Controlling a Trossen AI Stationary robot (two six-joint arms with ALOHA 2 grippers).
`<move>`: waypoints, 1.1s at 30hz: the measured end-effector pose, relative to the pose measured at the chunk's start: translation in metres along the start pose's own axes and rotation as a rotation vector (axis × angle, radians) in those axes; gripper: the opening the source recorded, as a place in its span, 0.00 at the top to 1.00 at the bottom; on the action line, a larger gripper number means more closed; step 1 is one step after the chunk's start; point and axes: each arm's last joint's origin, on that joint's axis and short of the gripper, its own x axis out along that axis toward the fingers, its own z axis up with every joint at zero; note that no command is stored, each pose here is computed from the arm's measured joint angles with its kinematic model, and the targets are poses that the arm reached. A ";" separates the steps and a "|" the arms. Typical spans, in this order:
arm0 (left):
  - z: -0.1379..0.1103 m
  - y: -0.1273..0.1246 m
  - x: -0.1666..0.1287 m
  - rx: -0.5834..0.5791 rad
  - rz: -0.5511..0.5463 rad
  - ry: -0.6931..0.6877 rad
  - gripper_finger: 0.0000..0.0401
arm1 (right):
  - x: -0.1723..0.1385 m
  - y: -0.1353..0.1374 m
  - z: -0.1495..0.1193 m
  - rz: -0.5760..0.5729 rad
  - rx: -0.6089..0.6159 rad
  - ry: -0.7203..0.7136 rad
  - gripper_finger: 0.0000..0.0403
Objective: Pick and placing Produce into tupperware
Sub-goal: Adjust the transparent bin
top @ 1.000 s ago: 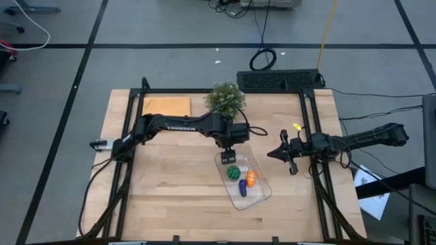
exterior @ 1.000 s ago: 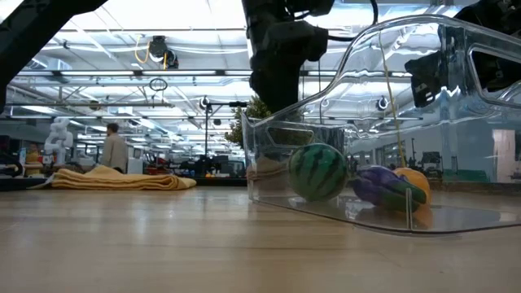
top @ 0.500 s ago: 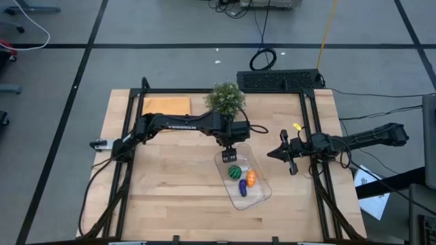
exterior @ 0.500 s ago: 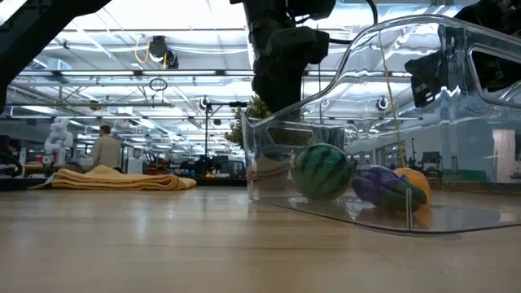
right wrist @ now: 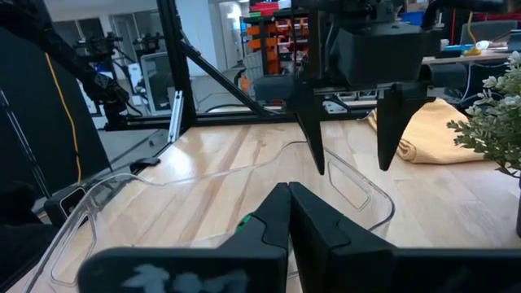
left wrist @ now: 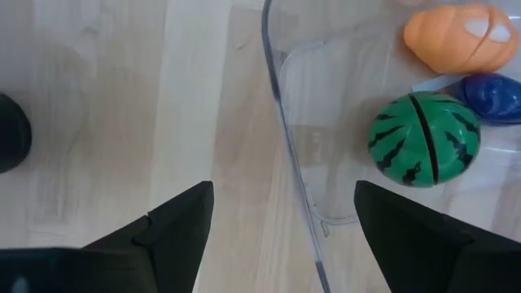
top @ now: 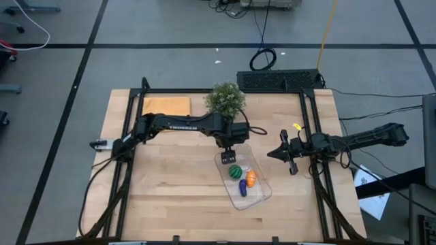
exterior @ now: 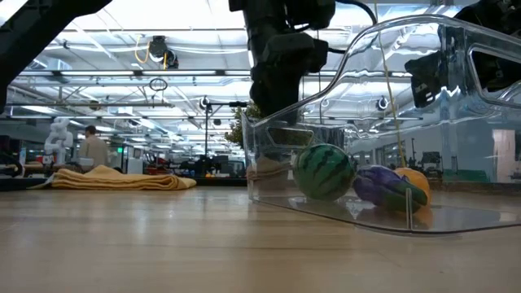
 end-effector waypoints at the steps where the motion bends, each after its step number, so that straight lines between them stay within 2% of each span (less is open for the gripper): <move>1: 0.000 0.000 0.000 -0.003 0.000 0.003 0.24 | 0.000 0.000 0.000 0.000 0.003 0.000 1.00; 11: -0.007 -0.004 0.000 -0.019 0.006 0.064 0.17 | 0.000 0.000 0.000 0.000 0.008 0.000 1.00; 18: -0.008 -0.006 0.001 -0.019 -0.003 0.075 0.18 | 0.000 0.000 0.000 -0.001 0.008 0.000 1.00; 33: -0.022 -0.004 0.029 -0.040 0.009 0.141 0.21 | 0.000 0.000 0.000 -0.001 0.008 0.000 1.00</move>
